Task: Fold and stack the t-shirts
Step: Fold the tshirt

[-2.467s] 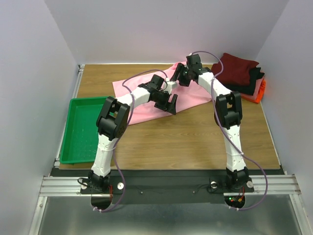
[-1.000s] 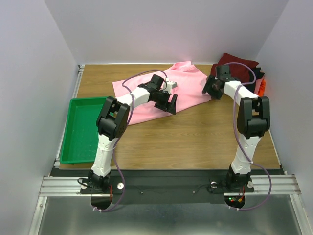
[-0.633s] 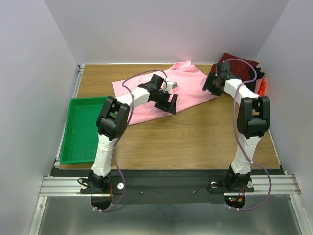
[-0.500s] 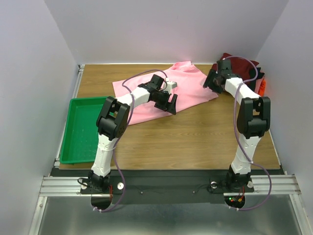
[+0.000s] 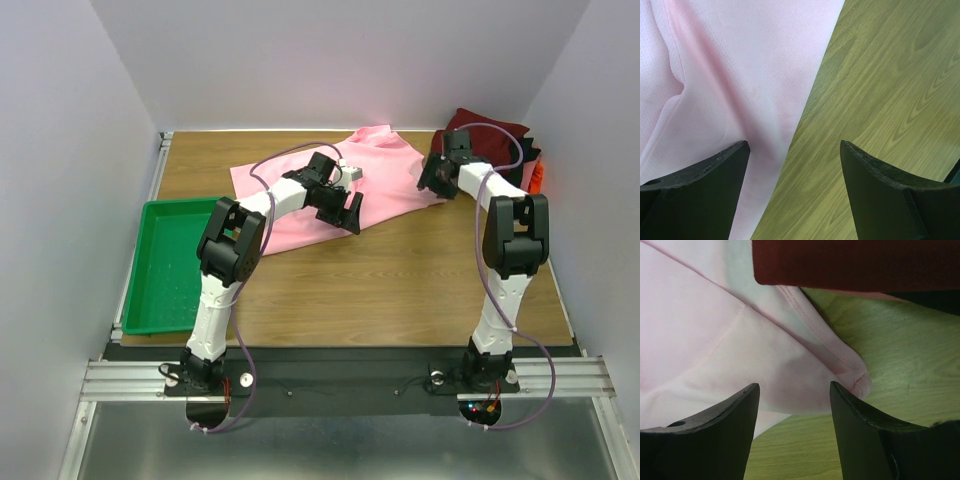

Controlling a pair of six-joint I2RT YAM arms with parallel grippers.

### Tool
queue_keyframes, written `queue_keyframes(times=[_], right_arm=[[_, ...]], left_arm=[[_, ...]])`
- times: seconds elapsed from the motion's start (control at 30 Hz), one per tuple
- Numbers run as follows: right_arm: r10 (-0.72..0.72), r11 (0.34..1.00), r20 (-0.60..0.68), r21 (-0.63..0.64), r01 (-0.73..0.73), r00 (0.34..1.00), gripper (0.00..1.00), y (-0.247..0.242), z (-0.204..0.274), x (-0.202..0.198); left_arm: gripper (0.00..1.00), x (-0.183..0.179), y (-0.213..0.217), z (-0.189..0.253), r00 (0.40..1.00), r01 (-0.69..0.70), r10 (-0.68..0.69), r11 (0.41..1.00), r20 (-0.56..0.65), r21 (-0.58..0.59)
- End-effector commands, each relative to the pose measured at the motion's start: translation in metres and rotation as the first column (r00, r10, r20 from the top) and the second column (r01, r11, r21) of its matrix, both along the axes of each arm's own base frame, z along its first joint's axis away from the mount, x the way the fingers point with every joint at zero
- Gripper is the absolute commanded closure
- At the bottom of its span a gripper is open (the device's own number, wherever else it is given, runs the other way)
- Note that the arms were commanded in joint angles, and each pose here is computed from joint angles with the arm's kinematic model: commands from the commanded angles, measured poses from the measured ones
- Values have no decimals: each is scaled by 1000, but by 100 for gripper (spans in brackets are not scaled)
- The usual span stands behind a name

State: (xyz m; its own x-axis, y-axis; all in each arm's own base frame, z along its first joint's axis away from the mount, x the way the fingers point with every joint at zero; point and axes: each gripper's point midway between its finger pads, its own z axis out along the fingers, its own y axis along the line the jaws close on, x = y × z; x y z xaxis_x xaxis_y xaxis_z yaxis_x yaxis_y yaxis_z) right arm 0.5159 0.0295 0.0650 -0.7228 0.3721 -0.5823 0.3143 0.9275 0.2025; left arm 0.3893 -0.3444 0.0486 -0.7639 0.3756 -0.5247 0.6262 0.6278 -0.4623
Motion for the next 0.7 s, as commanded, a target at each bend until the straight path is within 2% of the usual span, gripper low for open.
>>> queue_keyframes(times=[0.0,0.33,0.67], right_arm=[[-3,999,22,-52,4,1000,36,-11,1,4],[-12,996,-12,-85,11,1000,37,-17,-16,-1],[-56,993,-22,-102,54,998,65,-23,-32,8]], left_arm=[[14,-4,11,-11,1000,-4,6,998,-28,59],[14,-8,13,-12,999,-3,5,998,-39,60],[15,-13,19,-16,999,-5,8,997,-53,72]])
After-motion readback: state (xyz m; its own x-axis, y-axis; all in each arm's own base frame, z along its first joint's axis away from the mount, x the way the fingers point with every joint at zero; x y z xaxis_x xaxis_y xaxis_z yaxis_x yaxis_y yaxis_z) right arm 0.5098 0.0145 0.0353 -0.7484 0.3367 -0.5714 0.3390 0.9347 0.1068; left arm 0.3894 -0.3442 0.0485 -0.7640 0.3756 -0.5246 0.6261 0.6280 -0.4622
